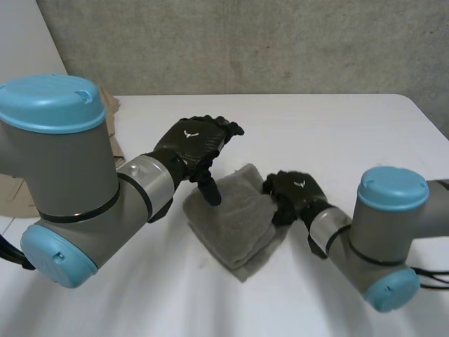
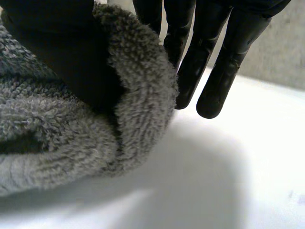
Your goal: Fold the laundry.
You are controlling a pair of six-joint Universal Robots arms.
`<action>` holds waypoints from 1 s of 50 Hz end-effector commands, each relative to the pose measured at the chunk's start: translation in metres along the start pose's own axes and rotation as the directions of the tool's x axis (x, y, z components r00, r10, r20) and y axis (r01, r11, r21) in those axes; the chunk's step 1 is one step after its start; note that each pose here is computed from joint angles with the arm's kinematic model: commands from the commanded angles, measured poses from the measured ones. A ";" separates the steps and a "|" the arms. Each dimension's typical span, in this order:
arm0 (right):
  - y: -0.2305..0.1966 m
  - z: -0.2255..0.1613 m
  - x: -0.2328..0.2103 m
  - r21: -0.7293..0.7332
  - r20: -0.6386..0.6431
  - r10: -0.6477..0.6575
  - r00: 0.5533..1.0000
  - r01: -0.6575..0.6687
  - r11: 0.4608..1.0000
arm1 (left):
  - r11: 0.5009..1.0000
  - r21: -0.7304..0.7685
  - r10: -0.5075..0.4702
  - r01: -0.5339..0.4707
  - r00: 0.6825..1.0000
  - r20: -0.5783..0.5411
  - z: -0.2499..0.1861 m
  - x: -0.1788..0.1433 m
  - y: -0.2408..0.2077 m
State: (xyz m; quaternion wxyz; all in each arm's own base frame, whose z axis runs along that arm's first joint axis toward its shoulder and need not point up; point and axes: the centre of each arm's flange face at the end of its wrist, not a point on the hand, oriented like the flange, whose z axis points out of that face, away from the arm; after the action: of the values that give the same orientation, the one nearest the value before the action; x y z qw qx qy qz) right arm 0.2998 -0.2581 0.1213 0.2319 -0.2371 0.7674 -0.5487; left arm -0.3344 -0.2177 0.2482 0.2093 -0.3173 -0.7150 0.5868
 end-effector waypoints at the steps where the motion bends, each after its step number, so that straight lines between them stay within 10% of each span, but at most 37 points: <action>1: -0.031 0.048 0.017 0.082 0.045 -0.135 0.990 0.131 0.988 | 1.000 0.006 -0.001 0.001 1.000 0.009 0.001 -0.003 -0.002; 12: -0.053 0.116 0.144 0.097 -0.162 -0.119 0.980 0.136 0.986 | 1.000 0.006 -0.005 0.005 1.000 0.013 0.002 -0.005 -0.001; 21: -0.064 0.098 0.296 0.120 -0.480 -0.069 0.874 0.144 0.982 | 1.000 0.010 -0.005 0.005 1.000 0.015 0.002 -0.005 -0.002; 30: -0.048 0.085 0.326 0.062 -0.543 -0.089 0.835 0.146 0.987 | 1.000 0.010 -0.006 0.006 1.000 0.014 0.003 -0.005 -0.002; 36: -0.049 0.055 0.378 0.025 -0.706 -0.108 0.700 0.177 0.984 | 1.000 -0.003 -0.007 0.007 1.000 0.011 0.008 -0.004 0.003; 50: -0.053 0.050 0.389 0.028 -0.724 -0.129 0.677 0.216 0.976 | 1.000 -0.009 -0.007 0.007 1.000 0.009 0.009 -0.003 0.005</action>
State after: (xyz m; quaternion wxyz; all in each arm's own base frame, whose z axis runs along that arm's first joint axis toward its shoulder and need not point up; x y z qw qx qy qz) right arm 0.0324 -0.5504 0.1208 -0.1260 -0.0612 0.7389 -0.6591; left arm -0.3371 -0.2257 0.2414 0.2067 -0.3128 -0.7198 0.5842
